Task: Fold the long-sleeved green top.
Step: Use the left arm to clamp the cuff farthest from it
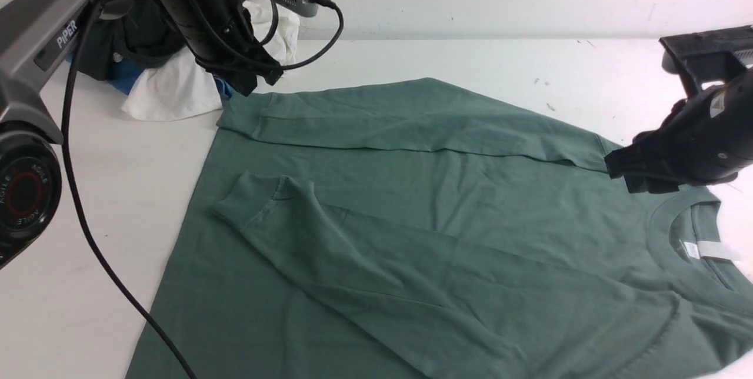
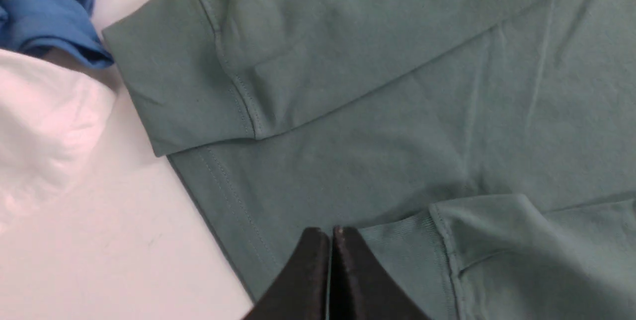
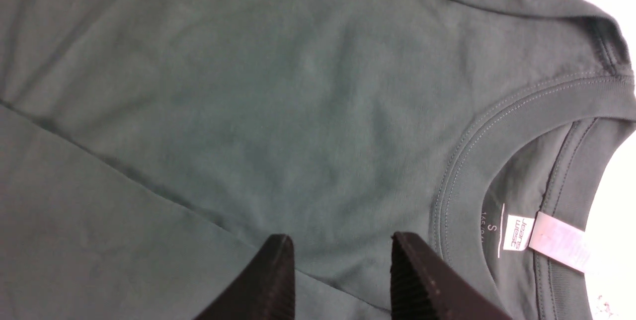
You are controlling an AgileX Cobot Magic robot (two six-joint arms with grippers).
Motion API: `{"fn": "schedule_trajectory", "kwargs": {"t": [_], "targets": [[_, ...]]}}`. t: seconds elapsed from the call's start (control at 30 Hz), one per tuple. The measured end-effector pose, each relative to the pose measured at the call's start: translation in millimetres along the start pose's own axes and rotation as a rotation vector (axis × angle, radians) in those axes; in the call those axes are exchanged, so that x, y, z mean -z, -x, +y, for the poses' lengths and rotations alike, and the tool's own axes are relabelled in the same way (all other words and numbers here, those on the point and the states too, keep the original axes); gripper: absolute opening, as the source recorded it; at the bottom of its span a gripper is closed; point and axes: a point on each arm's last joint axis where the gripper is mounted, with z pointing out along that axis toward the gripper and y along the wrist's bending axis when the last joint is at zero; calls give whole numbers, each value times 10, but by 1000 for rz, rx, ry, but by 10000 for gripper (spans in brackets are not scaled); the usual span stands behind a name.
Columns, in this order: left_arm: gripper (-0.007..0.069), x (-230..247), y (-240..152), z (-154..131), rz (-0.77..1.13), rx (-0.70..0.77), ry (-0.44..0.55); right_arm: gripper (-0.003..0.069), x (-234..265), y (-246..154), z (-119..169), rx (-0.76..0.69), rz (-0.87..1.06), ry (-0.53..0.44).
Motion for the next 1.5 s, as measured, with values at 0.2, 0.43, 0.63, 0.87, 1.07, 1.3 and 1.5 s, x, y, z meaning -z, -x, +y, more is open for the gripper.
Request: {"fn": "schedule_trajectory", "kwargs": {"t": [0.2,0.43,0.63,0.87,1.07,1.3,1.5], "targets": [[22,-369,-105,286,17,235,57,261,100,2,6,-5,-26,16],[242,-902,-316,607,36,402,68,261,101,1,30,-4,-25,42],[445,-1182,-310,680,-60,516,58,261,101,0,34,-5,-25,46],[426,-1258,-224,695,-178,567,38,261,101,0,34,7,-25,46],[338,-1365,-249,698,-177,572,38,261,101,2,34,13,-26,46],[232,-1363,-251,711,-181,565,43,261,101,2,34,13,-26,46],[75,-1363,-252,712,-179,534,47,261,101,2,34,13,-26,46]]}}
